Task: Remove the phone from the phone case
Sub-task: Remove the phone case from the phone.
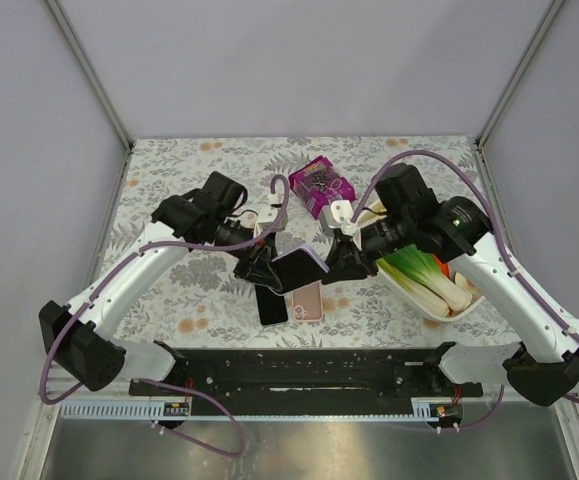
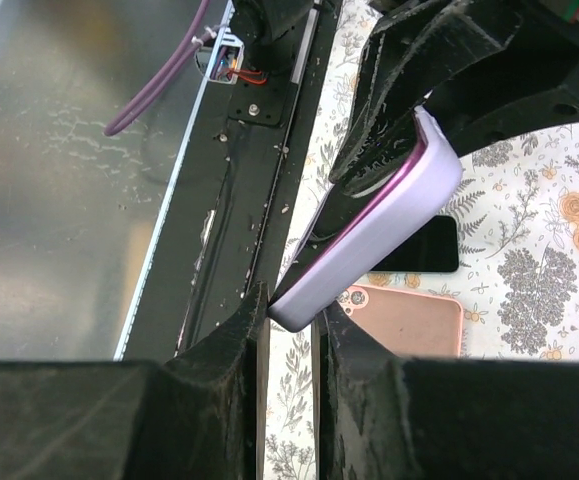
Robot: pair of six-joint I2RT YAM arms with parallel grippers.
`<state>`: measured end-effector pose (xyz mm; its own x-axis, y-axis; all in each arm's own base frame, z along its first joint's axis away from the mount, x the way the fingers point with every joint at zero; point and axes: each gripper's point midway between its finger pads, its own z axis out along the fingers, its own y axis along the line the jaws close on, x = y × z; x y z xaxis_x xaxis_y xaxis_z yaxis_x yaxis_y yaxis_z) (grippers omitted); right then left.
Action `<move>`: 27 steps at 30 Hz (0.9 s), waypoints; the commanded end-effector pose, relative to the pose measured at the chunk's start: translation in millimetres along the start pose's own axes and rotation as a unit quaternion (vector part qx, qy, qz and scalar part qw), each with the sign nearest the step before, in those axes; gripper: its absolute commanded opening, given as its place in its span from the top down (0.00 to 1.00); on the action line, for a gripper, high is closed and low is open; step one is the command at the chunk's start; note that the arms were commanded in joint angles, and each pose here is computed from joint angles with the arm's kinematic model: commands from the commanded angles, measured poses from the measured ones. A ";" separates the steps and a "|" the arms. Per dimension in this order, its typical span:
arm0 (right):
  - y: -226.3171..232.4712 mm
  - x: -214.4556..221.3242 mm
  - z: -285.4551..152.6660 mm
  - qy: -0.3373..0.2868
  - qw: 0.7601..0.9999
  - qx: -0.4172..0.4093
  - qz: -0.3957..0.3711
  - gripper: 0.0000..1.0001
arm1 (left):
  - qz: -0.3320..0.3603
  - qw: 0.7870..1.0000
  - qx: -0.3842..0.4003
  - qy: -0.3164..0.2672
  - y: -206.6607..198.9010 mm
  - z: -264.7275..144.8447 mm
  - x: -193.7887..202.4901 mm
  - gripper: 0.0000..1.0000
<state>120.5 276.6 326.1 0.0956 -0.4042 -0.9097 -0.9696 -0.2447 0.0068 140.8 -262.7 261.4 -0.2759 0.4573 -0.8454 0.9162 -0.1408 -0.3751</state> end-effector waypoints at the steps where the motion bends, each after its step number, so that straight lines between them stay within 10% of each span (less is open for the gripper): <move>1: 99.3 -31.4 18.4 -0.071 0.973 -0.218 -0.024 0.98 | 0.065 0.991 -0.081 -0.084 54.4 -12.7 -79.7 1.00; 16: 88.6 -24.3 24.5 -0.040 0.982 -0.185 -0.027 0.96 | 0.063 0.993 -0.075 -0.066 49.5 -1.6 -67.3 1.00; 27: 17.3 -31.5 25.0 -0.031 0.998 -0.002 0.054 0.32 | 0.101 0.987 -0.122 -0.042 30.9 -18.6 -41.9 1.00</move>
<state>106.6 281.8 320.0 0.0498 -0.4813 -0.8751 -0.9861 -0.1629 0.0335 147.7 -262.9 265.5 -0.2337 0.4614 -0.8559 0.9468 -0.0924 -0.3083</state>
